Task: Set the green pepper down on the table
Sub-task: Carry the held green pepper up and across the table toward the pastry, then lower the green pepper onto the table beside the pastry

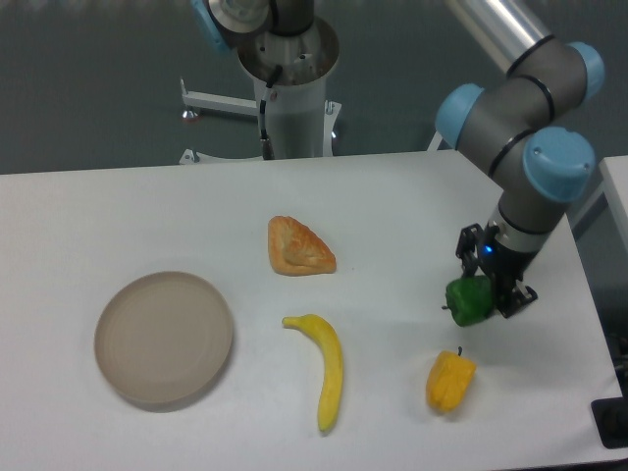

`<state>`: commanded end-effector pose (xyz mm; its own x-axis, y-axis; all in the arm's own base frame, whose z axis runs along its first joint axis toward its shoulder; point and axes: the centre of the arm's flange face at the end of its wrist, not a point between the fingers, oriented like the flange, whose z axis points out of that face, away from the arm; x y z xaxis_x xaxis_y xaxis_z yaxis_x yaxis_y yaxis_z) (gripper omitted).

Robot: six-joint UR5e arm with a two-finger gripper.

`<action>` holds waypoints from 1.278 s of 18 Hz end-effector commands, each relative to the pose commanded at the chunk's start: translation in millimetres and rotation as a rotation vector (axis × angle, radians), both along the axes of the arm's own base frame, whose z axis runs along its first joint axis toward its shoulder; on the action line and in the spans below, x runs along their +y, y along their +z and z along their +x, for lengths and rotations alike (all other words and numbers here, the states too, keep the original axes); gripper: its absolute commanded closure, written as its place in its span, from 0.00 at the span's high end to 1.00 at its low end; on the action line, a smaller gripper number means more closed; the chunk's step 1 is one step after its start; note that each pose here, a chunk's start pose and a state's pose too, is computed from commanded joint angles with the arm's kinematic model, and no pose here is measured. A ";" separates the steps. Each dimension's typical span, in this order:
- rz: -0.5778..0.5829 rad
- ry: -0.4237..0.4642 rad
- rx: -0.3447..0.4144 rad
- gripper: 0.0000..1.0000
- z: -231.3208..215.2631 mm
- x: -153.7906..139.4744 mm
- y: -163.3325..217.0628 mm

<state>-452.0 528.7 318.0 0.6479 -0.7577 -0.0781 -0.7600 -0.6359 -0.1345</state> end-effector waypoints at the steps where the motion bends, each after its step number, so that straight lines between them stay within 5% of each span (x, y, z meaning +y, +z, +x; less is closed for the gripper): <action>1: 0.011 0.005 0.015 0.44 4.0 -8.2 -7.2; 12: 0.035 0.023 0.014 0.44 43.4 -34.3 -43.8; 23: 0.036 0.179 -0.030 0.44 50.2 -30.1 -44.5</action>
